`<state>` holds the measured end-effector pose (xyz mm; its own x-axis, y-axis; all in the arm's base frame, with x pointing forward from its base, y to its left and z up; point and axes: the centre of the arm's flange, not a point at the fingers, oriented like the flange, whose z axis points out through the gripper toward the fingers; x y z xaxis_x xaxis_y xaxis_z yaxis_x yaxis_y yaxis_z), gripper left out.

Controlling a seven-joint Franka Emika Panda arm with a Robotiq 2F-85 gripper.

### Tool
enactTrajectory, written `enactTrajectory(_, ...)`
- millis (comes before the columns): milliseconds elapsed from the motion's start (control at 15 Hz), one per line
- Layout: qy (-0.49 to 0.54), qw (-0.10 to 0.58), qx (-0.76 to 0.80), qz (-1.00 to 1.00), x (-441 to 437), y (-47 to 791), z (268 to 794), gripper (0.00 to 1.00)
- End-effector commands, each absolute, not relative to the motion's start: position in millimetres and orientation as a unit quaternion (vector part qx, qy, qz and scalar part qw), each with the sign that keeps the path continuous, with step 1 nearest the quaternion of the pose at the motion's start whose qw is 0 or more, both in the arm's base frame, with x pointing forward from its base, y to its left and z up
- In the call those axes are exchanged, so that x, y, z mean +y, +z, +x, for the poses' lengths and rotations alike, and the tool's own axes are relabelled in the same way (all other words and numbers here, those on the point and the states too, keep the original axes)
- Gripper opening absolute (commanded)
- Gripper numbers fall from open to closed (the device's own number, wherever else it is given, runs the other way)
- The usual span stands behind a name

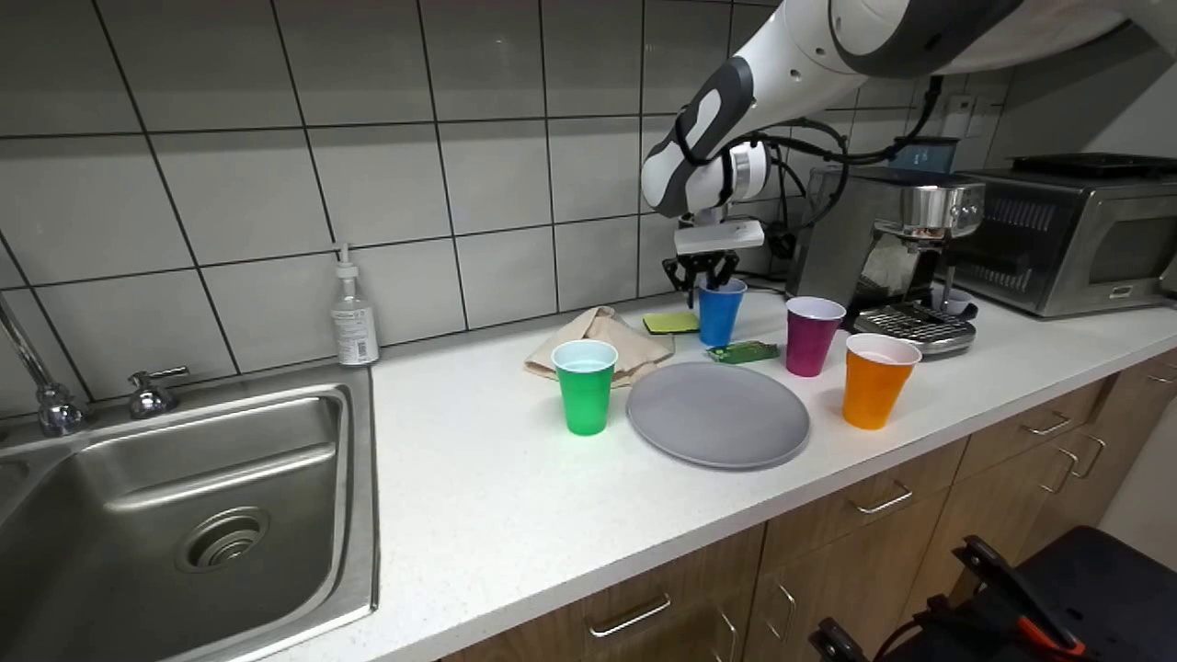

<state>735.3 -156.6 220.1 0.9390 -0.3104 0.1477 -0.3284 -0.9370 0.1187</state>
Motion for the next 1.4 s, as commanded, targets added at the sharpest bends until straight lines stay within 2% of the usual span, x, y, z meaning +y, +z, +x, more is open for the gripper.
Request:
enactTrajectory(0,0.061,0.062,-0.178,0.98,-162,231,744,0.05)
enactTrajectory(133,0.064,0.062,-0.178,0.98,-163,235,743,0.0)
enactTrajectory(733,0.083,0.055,-0.162,0.982,-148,265,725,0.01)
enactTrajectory(1333,0.082,0.04,-0.133,0.987,-115,288,683,0.01)
